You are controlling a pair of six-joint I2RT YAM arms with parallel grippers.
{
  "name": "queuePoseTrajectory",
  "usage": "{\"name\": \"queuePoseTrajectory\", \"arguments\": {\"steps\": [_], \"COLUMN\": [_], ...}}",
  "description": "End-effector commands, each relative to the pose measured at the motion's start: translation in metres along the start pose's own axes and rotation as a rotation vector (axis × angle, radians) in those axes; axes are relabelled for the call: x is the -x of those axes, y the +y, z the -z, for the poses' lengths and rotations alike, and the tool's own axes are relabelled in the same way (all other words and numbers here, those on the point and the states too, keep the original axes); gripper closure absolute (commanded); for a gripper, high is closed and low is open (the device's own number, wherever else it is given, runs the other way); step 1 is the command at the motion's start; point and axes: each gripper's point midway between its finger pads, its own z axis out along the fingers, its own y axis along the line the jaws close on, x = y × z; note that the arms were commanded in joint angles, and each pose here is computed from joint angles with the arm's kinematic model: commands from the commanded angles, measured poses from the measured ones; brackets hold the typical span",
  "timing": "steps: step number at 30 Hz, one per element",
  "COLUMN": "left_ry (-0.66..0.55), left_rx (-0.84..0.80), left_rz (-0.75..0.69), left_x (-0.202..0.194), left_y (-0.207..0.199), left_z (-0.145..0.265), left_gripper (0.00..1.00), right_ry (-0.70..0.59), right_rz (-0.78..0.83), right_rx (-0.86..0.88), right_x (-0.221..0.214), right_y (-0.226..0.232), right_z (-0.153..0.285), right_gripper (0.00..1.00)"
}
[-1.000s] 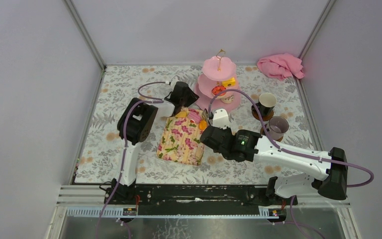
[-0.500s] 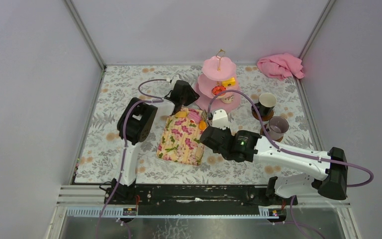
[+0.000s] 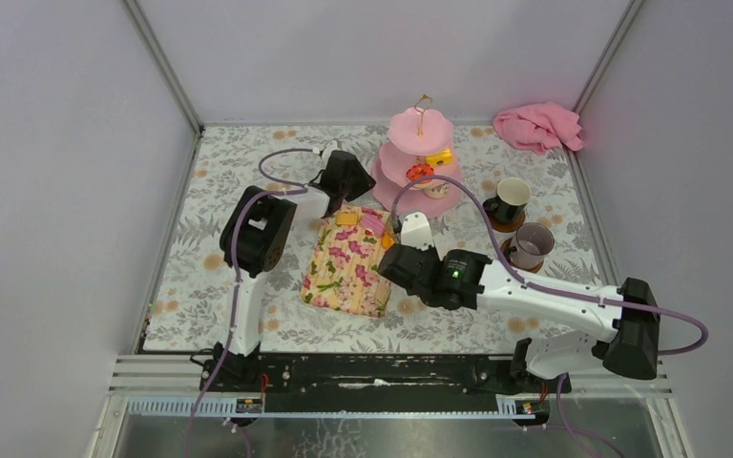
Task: Serve the afternoon tea
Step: Adjust the desert table at the center of the board, then pick up the desert from the tray.
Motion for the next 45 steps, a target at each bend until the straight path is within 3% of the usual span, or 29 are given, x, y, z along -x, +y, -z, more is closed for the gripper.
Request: {"name": "queuePoseTrajectory", "arguments": {"steps": [1,18,29,45], "left_ry": [-0.028,-0.057,-0.041,0.001], "left_rx": [0.005,0.013,0.001,-0.026], "left_rz": [-0.036,-0.044,-0.013,-0.093], "left_x": [0.023,0.038,0.025,0.004], "left_y": [-0.005,0.002,0.006,-0.012], "left_z": [0.013,0.041,0.071,0.088], "left_gripper": [0.48,0.48,0.48,0.48], "right_ry": [-0.027,-0.013,-0.038,-0.062], "right_rz": [0.034,0.224,0.311,0.407], "right_rx": [0.012,0.025,-0.041,-0.074], "right_x": [0.009,0.016,0.027,0.039], "right_y": [0.007,0.018,0.012,0.016], "right_z": [0.0,-0.009,-0.014,-0.024], "right_gripper": [0.72,0.72,0.71,0.69]}}
